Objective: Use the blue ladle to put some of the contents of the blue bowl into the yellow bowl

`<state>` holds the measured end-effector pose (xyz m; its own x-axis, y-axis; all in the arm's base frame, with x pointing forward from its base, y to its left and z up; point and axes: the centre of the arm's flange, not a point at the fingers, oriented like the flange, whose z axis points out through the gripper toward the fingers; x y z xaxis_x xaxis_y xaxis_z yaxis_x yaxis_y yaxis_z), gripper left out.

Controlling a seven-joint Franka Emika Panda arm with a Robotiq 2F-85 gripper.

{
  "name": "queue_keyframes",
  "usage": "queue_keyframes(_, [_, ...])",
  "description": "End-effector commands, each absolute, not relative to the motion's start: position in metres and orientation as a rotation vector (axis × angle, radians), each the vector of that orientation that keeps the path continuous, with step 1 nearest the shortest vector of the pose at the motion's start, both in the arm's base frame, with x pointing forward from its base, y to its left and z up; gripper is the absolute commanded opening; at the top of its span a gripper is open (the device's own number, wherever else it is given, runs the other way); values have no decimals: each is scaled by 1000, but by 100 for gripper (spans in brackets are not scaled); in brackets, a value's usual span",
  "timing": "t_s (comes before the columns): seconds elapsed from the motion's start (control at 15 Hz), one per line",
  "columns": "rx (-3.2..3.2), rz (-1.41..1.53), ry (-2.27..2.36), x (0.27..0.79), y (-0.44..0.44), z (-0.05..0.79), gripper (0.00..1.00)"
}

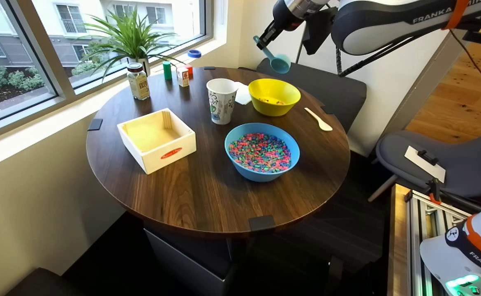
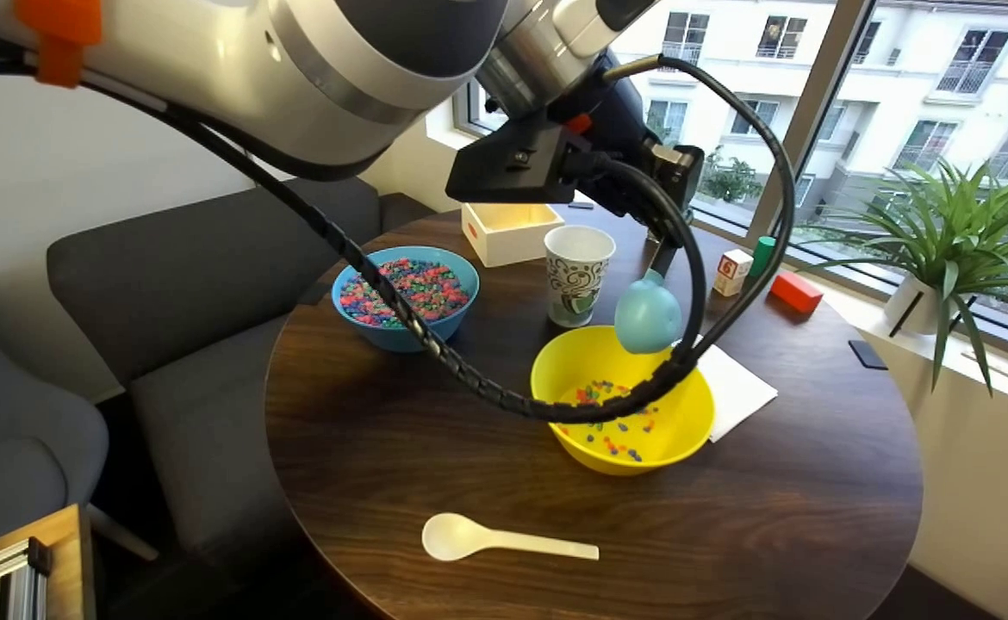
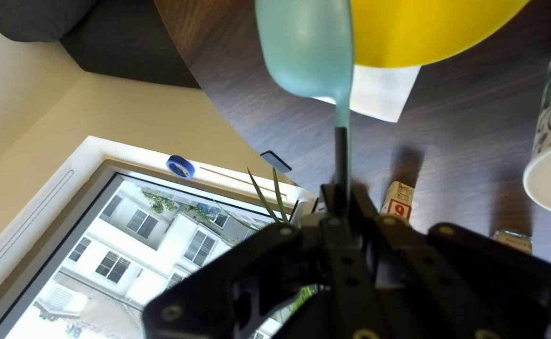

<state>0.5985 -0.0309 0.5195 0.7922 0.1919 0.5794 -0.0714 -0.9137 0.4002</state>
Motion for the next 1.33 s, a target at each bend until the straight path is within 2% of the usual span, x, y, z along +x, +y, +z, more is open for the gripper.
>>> queue_keyframes(0.0, [2725,971,55,591,-34,532,2])
queue_keyframes(0.6, [3189,979,85,580,18,526,2])
queue_keyframes(1.27, [3497,635,204,557,-10,518,2])
